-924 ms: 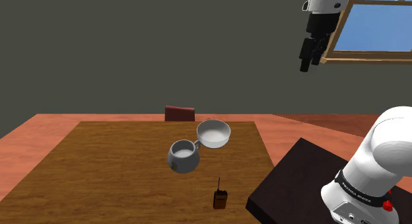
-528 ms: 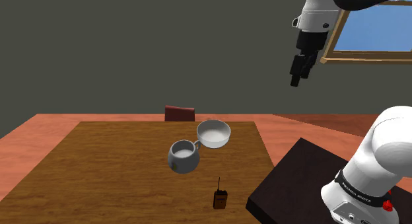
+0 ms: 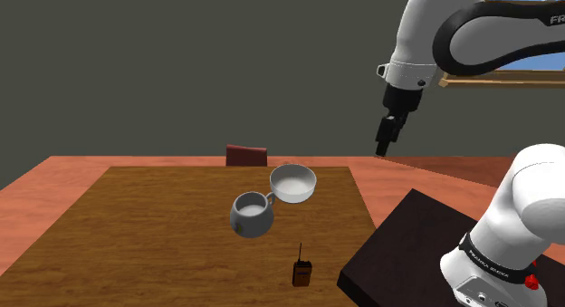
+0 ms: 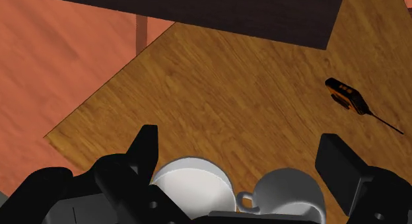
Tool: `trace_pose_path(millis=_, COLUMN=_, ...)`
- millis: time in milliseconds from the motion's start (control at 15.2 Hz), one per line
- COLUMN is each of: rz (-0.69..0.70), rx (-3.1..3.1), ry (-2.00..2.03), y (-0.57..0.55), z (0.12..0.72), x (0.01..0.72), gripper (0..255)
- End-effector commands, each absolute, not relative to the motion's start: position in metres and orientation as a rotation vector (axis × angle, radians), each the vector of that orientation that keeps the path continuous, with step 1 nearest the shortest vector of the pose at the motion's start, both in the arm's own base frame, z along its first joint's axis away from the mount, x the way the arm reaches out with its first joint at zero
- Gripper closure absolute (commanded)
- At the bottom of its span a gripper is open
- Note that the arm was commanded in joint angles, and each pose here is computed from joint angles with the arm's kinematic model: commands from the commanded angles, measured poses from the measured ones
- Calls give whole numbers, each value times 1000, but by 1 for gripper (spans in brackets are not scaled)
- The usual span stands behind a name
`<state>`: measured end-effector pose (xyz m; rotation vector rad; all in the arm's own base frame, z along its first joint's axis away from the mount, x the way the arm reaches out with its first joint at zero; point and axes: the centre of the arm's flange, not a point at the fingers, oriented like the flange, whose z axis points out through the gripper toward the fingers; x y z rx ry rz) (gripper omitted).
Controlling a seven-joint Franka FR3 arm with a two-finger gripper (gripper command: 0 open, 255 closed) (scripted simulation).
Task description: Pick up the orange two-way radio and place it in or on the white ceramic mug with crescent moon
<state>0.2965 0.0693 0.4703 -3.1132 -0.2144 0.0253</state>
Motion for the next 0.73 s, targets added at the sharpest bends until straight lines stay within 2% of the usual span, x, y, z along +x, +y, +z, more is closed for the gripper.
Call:
trace_pose_path(millis=0, rz=6, rx=-3099, ry=-255, y=82, z=452, x=299, gripper=0)
trace_pose_path(millis=660, rz=-62, rx=-3023, ry=-451, y=159, z=351, x=300, gripper=0)
